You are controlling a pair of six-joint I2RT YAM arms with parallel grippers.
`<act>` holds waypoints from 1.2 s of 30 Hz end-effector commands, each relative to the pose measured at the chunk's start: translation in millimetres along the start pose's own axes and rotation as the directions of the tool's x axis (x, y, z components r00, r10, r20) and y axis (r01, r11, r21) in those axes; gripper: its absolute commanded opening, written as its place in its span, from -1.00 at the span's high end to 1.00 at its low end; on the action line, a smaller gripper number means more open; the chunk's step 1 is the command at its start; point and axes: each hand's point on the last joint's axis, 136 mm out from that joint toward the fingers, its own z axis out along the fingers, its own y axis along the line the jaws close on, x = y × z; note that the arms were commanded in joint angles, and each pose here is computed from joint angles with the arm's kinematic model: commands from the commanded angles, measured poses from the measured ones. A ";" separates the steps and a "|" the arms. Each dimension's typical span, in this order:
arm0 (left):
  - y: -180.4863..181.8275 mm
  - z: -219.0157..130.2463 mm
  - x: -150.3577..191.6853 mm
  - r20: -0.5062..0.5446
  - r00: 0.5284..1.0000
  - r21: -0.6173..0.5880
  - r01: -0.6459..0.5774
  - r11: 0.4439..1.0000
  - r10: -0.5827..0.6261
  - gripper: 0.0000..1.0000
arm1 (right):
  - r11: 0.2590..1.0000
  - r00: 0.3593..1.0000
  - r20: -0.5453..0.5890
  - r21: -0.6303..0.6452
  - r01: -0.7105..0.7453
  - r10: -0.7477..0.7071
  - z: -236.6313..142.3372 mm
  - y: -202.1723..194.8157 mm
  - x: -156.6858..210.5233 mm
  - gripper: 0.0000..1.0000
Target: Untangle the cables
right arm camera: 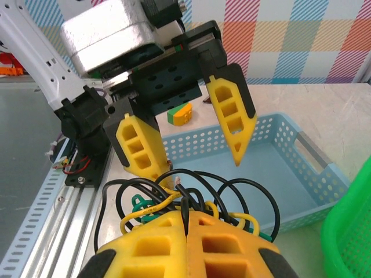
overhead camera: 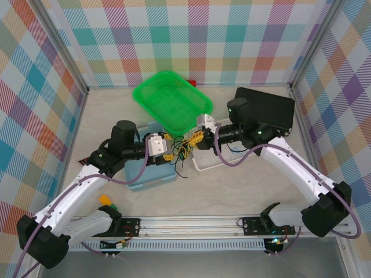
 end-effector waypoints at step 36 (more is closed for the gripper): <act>4.4 4.7 -12.3 -0.007 1.000 -0.010 -0.003 1.000 0.002 1.00 | 0.758 0.948 0.104 0.577 -0.304 0.301 -67.9 -80.1 42.7 1.00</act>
